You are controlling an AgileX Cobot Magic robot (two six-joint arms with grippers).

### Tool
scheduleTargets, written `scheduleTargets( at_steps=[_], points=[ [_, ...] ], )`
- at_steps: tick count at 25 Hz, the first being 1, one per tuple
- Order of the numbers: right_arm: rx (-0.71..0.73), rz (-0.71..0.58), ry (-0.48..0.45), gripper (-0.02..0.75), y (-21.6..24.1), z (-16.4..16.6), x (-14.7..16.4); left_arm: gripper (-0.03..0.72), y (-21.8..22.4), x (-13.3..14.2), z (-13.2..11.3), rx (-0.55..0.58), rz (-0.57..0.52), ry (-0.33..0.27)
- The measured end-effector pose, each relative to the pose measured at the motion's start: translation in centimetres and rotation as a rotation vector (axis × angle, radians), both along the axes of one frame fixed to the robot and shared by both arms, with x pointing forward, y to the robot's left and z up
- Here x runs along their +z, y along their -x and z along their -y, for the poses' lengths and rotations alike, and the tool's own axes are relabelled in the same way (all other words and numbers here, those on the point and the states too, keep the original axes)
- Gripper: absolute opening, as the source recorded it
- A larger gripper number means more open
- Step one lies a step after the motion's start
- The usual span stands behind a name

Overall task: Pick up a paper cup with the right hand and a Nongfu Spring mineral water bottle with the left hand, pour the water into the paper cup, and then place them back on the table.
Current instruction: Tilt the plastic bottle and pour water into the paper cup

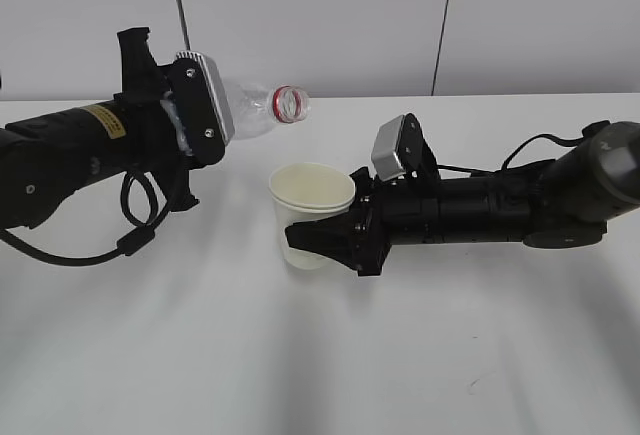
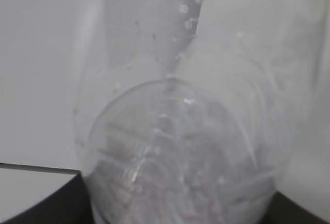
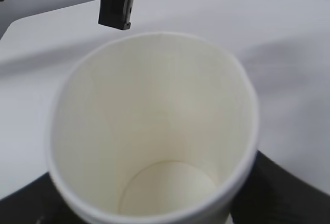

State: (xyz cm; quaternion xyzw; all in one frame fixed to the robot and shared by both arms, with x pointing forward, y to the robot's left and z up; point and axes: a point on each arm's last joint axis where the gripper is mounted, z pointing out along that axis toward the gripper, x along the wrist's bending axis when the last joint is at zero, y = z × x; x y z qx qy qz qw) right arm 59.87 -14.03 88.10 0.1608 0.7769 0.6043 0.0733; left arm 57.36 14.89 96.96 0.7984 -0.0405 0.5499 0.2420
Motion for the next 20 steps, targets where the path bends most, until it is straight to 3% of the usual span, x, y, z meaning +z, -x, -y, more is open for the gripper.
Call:
scheduleTargets(
  at_steps=[15, 20],
  points=[
    [-0.002, 0.0, 0.0, 0.483, -0.02, 0.01, 0.0, 0.356, -0.22, 0.66, -0.08, -0.032, 0.159, -0.153],
    [-0.002, 0.0, 0.0, 0.483, -0.02, 0.01, 0.0, 0.356, -0.26, 0.85, -0.08, -0.034, 0.187, -0.164]
  ],
)
